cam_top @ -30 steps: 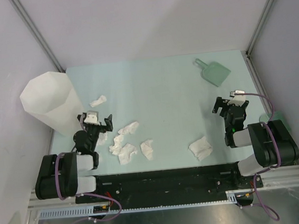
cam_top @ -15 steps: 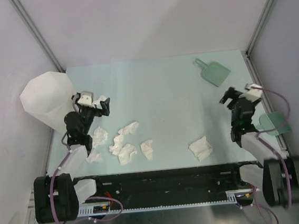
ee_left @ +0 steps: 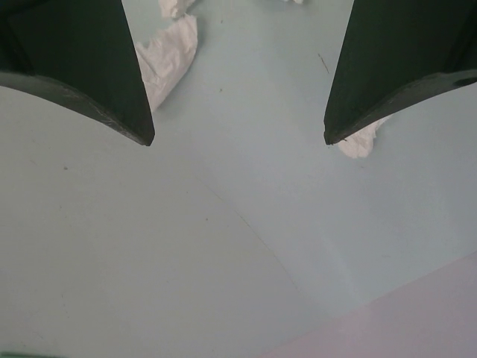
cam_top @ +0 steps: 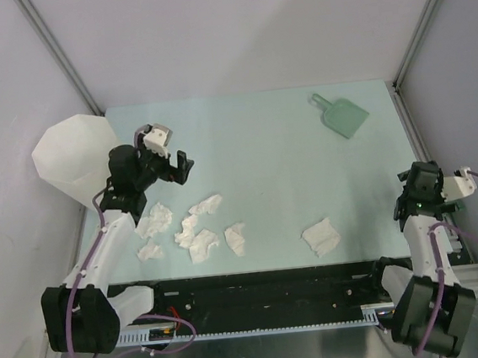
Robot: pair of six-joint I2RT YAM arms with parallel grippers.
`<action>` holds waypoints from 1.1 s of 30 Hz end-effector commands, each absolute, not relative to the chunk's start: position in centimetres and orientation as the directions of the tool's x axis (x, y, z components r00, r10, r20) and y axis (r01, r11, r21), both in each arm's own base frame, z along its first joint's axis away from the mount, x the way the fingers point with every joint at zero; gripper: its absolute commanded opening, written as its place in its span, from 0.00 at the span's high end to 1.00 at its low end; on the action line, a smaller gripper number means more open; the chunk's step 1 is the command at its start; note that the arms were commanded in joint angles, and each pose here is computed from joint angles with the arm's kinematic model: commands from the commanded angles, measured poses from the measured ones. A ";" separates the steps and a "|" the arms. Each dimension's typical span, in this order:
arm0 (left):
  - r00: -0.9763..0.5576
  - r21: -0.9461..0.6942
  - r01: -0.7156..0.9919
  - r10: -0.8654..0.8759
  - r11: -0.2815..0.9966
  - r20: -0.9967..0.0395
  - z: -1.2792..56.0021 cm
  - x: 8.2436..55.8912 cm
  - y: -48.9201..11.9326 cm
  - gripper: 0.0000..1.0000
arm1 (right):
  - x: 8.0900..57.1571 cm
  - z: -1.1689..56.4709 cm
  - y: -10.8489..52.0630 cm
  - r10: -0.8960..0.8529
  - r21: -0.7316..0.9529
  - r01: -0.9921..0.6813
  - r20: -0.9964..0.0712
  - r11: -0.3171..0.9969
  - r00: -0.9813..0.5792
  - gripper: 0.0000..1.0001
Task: Sweep away the paper scraps from the table
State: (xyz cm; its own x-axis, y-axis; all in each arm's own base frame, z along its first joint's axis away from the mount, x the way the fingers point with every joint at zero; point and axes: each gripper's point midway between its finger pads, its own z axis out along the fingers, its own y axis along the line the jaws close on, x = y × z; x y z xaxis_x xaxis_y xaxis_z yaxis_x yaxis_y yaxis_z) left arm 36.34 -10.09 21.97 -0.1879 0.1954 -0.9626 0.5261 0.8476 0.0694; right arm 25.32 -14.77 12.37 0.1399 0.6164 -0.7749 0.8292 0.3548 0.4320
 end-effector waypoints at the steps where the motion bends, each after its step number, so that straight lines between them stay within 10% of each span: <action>1: -0.262 0.088 0.530 0.262 0.843 -0.929 22.2 35.3 -9.8 0.00 | 25.2 9.9 -14.8 0.722 0.461 0.850 -0.676 0.256 0.150 0.00; 19: -0.267 0.123 0.538 0.307 0.834 -0.913 21.7 34.8 -9.5 0.00 | 25.8 2.3 -16.7 0.807 0.250 0.963 -0.586 0.099 0.069 0.20; 22: -0.260 0.135 0.534 0.314 0.834 -0.913 21.9 34.9 -9.4 0.00 | 25.9 1.4 -16.1 0.825 0.231 0.964 -0.565 0.130 0.024 0.51; 26: -0.250 0.145 0.532 0.319 0.834 -0.914 22.3 35.0 -9.3 0.00 | 29.3 1.6 -14.1 0.834 0.311 0.889 -0.536 0.336 -0.128 0.73; 33: -0.251 0.155 0.528 0.327 0.835 -0.911 22.2 35.0 -9.1 0.00 | 33.9 0.5 -5.2 0.576 0.219 0.544 -0.475 0.810 -0.665 0.76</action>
